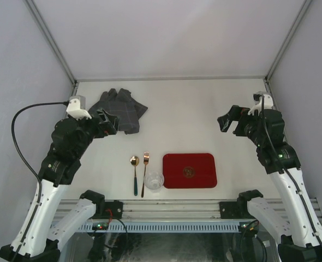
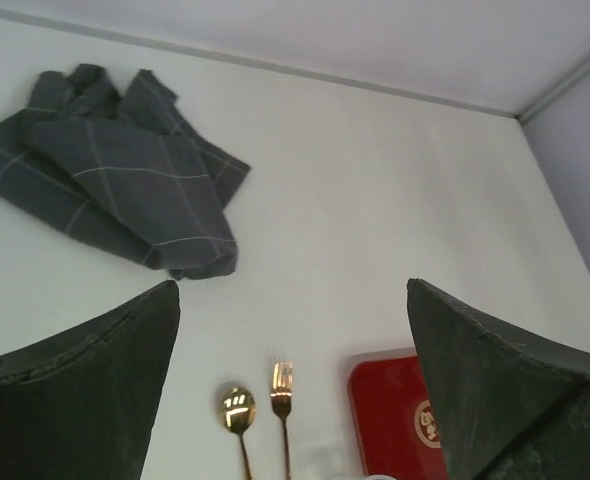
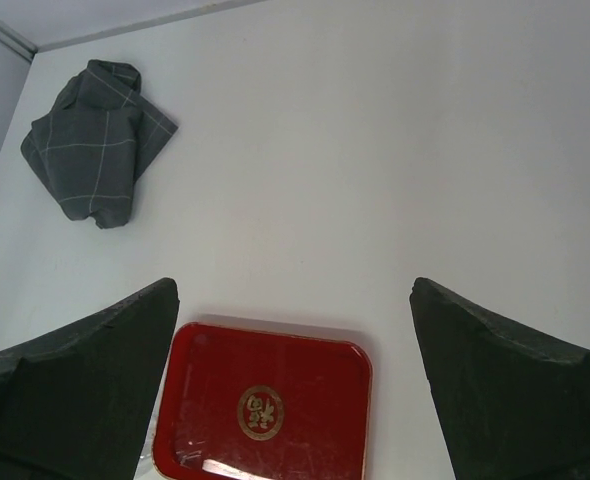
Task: Set the dinner table for one person
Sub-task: Move the napkin to the center of the board.
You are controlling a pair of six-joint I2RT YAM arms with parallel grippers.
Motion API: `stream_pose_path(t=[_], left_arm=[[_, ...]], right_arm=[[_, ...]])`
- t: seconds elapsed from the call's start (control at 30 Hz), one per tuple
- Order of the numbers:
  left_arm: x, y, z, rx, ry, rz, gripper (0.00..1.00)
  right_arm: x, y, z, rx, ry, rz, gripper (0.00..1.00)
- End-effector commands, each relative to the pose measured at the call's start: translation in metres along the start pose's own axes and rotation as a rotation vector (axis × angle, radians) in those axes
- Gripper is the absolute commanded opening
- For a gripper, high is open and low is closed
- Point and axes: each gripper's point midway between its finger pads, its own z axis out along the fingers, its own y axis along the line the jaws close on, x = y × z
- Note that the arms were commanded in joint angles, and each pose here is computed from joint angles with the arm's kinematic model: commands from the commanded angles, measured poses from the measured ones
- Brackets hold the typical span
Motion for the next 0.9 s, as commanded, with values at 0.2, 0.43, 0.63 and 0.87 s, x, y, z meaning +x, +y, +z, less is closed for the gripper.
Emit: stream_pose_path(t=[0.2,0.43,0.63,0.87], left_arm=[[-0.019,0.041,0.021,-0.266,0.08,0.011,0.91],[-0.024,0.047,0.046,-0.264,0.14,-0.06,0.89],[-0.029,0.051,0.064,-0.277,0.168,-0.073,0.9],[-0.016,0.059,0.094,-0.307,0.266,-0.084,0.87]], right_arm=[[-0.024,0.004,0.026,0.001,-0.051,-0.012,0.99],[-0.027,0.004,0.054,0.004,-0.018,-0.02,0.99],[-0.031,0.002,0.071,0.016,-0.012,-0.036,1.0],[-0.027,0.009,0.103,-0.031,0.053,-0.048,0.99]])
